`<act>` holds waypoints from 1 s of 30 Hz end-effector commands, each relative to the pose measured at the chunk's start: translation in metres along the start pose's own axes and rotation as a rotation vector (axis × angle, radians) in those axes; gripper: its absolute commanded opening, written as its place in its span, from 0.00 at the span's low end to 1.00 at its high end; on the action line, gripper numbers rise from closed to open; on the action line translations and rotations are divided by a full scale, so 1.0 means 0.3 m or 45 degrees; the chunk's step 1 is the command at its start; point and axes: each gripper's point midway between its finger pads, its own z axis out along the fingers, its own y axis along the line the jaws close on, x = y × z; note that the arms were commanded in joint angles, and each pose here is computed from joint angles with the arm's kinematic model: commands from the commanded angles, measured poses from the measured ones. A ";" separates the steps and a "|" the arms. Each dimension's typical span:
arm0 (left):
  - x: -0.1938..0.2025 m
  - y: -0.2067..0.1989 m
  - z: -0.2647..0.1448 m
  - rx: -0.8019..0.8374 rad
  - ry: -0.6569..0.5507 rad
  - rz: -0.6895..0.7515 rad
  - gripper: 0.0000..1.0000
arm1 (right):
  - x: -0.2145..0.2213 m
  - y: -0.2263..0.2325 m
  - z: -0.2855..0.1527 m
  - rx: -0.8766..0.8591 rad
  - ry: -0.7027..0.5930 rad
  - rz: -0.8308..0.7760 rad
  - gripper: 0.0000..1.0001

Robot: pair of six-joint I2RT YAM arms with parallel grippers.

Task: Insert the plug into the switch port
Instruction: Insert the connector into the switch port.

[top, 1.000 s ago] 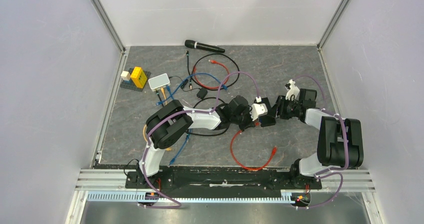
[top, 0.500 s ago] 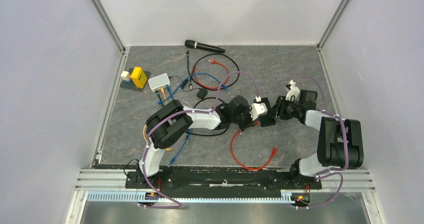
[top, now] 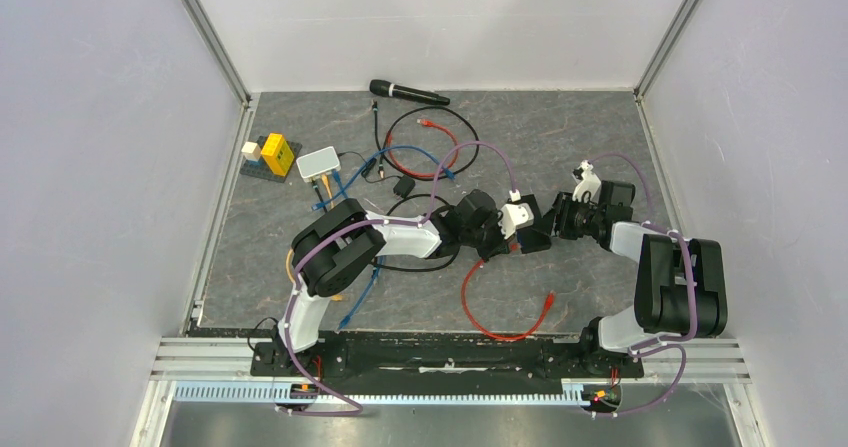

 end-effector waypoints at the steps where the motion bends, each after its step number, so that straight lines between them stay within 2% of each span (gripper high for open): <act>1: -0.234 -0.014 -0.049 0.003 -0.257 0.052 0.02 | 0.210 -0.042 -0.009 0.097 0.231 0.112 0.40; 8: -0.246 -0.003 -0.069 -0.033 -0.283 0.065 0.02 | 0.208 -0.048 -0.009 0.112 0.229 0.112 0.42; 18: -0.165 -0.006 -0.007 -0.004 -0.223 0.015 0.02 | 0.235 -0.022 -0.005 0.049 0.241 0.138 0.41; 25: -0.146 0.015 0.025 -0.031 -0.207 0.009 0.02 | 0.279 0.022 0.000 -0.046 0.251 0.216 0.40; 30: -0.145 0.026 0.044 -0.041 -0.206 0.008 0.02 | 0.309 0.018 -0.007 -0.030 0.270 0.231 0.40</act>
